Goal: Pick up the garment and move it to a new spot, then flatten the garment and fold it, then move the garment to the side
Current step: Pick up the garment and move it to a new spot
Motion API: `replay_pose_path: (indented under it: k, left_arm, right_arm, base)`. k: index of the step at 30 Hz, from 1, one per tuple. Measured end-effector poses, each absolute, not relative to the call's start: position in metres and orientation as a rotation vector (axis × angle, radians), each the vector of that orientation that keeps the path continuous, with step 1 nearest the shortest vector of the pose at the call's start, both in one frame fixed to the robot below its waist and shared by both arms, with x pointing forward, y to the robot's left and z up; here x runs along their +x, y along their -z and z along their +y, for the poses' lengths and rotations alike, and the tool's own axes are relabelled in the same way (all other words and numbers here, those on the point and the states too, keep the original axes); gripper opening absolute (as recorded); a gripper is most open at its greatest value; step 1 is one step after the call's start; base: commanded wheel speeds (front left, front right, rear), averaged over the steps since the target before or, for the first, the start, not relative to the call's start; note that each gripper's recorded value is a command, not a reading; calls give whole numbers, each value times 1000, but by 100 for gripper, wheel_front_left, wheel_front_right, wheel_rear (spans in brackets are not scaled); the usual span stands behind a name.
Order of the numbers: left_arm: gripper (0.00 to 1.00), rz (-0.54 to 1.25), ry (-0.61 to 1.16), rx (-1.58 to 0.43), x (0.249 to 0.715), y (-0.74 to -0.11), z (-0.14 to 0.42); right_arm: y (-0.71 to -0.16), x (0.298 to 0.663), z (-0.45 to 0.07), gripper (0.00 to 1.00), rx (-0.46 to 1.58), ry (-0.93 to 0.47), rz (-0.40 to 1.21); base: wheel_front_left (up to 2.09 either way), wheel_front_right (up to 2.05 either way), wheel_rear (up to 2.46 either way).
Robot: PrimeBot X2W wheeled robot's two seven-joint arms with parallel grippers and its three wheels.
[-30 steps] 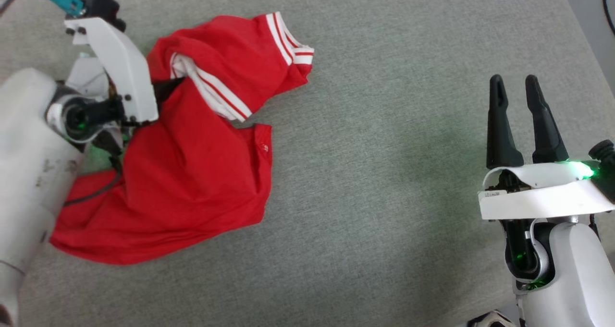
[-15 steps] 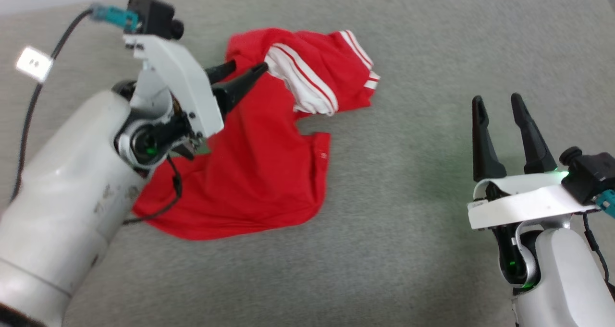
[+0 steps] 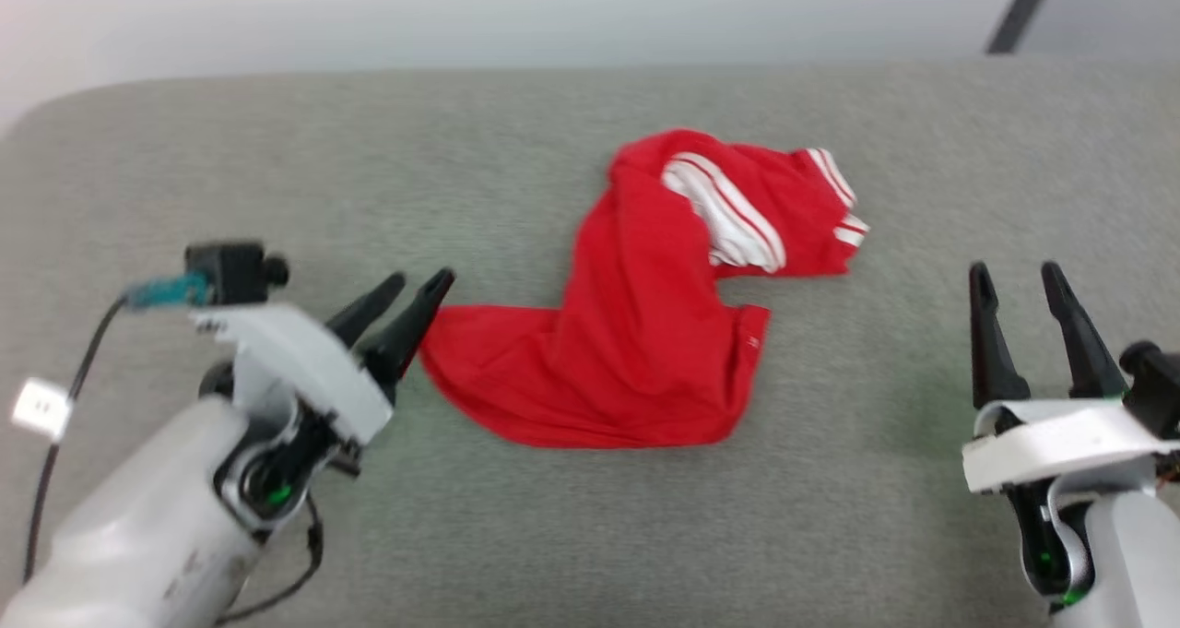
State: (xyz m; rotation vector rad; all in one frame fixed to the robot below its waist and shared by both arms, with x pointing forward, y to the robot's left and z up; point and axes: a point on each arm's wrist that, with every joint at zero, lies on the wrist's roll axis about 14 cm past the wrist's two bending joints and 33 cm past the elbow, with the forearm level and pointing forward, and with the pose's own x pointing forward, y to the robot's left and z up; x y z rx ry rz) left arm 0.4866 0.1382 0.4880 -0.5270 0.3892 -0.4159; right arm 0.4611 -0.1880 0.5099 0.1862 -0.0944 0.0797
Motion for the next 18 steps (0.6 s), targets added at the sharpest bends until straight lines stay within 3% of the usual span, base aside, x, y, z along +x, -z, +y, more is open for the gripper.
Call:
replay_pose_path:
  k: [9, 18]
  left_arm:
    - [100, 280, 187, -608, 424, -487, 222]
    - [100, 252, 11, -497, 381, -468, 286]
  right_arm:
    - [-507, 452, -170, 100, 190, -129, -76]
    - [-508, 434, -185, 100, 182, -98, -73]
  base:
    - [0, 0, 0]
    - [0, 0, 0]
